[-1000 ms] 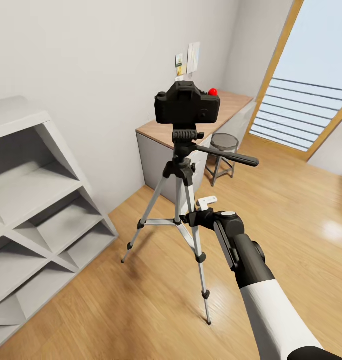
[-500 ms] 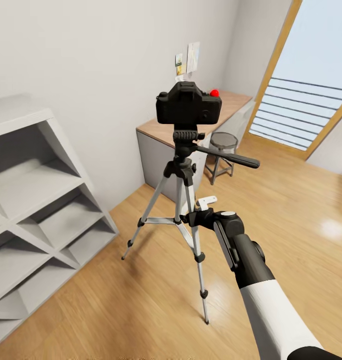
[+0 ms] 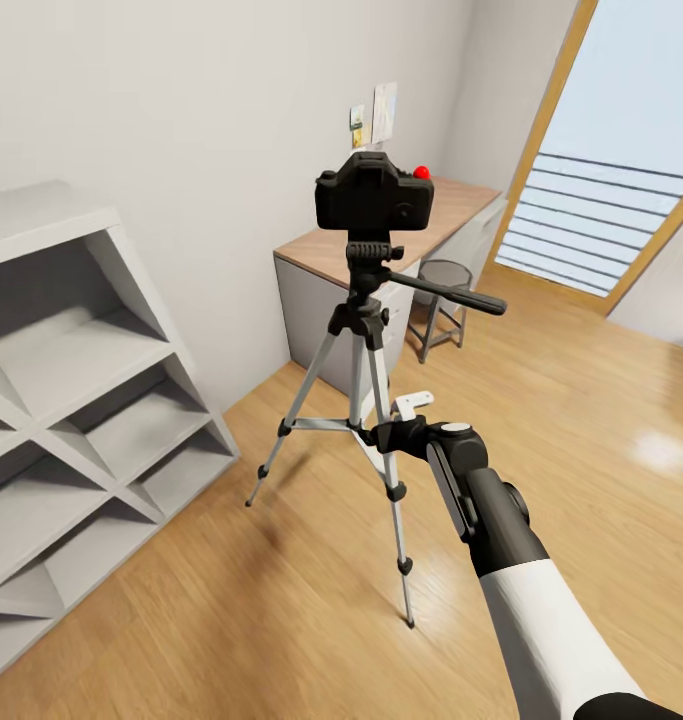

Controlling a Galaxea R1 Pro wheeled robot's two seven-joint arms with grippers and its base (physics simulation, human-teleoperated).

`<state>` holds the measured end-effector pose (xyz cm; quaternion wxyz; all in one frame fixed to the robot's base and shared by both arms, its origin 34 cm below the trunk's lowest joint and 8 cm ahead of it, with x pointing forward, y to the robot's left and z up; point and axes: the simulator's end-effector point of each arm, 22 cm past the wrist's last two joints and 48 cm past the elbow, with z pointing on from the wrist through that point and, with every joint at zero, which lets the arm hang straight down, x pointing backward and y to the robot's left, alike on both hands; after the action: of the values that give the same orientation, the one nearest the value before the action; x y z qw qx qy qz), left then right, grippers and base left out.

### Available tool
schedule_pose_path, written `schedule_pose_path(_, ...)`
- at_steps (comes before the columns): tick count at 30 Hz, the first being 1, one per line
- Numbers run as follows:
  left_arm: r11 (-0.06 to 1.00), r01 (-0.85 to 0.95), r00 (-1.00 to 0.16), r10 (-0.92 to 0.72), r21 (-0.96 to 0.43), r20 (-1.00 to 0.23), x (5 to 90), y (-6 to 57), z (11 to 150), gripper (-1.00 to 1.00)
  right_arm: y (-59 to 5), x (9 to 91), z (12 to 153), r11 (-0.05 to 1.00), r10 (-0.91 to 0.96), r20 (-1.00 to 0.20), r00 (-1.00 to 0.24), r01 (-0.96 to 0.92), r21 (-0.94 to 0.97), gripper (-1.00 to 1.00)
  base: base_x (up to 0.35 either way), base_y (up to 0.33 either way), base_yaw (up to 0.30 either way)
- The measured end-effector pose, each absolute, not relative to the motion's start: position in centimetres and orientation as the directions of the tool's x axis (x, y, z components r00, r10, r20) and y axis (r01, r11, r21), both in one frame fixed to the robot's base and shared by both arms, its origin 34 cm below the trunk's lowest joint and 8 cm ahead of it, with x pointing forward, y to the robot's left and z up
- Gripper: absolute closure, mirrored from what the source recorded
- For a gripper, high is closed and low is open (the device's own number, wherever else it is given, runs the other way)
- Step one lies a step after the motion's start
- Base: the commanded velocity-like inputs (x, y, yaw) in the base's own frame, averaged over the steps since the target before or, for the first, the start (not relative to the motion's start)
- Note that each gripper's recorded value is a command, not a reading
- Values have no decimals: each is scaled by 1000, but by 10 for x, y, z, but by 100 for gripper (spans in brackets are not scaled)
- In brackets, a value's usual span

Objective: Attach the digital camera to the camera tripod in the bedroom.

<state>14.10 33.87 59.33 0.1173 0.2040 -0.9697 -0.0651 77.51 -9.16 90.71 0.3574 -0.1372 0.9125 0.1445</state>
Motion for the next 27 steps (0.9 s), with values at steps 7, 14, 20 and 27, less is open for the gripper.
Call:
schedule_pose_path(7,909,-380,-889,-411,173,201,141,339,593,-100,-92,775,907,921,-147,-692,-707,-353,165,-100,-8,0,0)
schedule_pose_path(14,909,-380,-889,-410,172,203,141,338,593,-100,-92,776,907,922,-147,-692,-707,-352,164,-100,-137,0,0)
schedule_pose_path(20,908,-382,-888,-412,171,203,141,336,593,-100,-92,775,906,922,-147,-690,-708,-351,164,-100,-233,0,0)
schedule_pose_path(27,909,-382,-889,-411,170,202,141,335,593,-100,-93,769,896,923,-150,-671,-726,-347,168,-100,-61,0,0)
